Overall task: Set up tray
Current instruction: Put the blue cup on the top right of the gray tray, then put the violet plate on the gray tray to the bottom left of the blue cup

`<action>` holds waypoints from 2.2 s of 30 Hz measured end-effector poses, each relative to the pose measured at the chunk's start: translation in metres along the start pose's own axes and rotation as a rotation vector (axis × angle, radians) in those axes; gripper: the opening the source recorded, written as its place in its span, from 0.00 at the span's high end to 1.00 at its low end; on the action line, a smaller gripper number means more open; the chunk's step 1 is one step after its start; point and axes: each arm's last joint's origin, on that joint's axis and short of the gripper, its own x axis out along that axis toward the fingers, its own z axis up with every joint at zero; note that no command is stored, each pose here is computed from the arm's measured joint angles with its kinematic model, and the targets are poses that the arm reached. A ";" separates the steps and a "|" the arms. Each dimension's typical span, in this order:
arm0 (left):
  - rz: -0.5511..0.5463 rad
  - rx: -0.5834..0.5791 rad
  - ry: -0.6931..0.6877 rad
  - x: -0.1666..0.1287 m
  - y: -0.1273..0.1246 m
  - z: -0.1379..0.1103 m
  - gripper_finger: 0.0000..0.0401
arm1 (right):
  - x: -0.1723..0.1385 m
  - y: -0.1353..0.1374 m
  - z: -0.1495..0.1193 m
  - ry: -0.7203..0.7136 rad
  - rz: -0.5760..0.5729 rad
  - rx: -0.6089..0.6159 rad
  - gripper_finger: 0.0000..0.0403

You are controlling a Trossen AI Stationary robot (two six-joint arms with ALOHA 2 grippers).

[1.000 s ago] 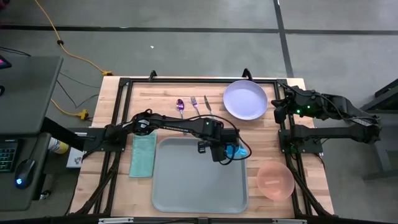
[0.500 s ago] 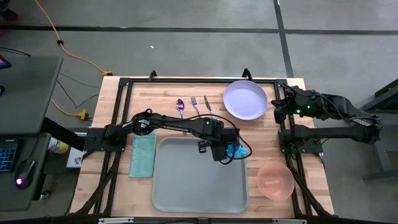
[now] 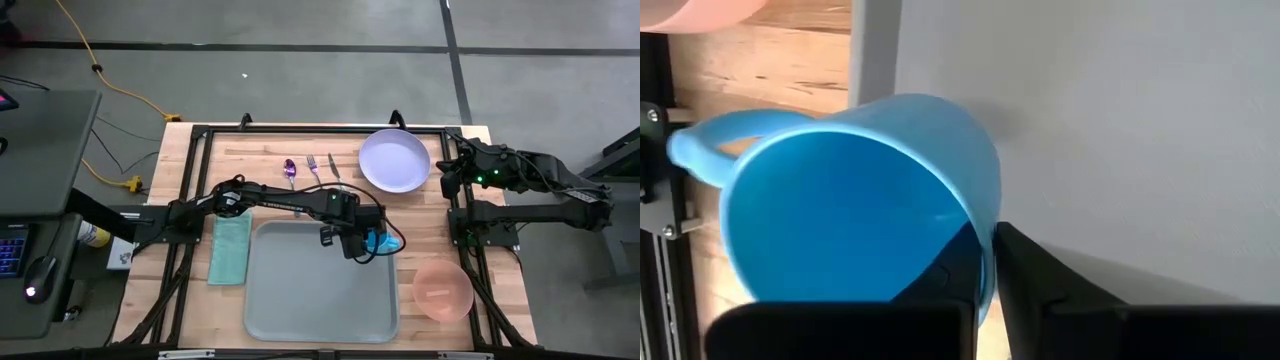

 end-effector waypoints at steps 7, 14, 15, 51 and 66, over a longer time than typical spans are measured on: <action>0.017 0.000 -0.003 0.000 0.002 0.000 0.89 | 0.000 0.000 0.000 0.000 0.000 0.000 1.00; -0.028 -0.019 0.011 0.011 -0.003 -0.001 0.86 | 0.000 0.000 0.000 0.000 0.000 0.000 1.00; -0.035 -0.023 0.014 0.013 -0.003 -0.001 0.85 | 0.000 0.000 0.000 0.001 0.000 0.000 1.00; -0.003 -0.086 0.061 0.012 0.004 -0.007 0.64 | 0.000 -0.001 -0.001 0.004 -0.007 -0.002 1.00; 0.218 -0.306 0.065 -0.073 0.018 -0.023 0.64 | 0.000 0.001 0.001 -0.006 0.011 -0.065 1.00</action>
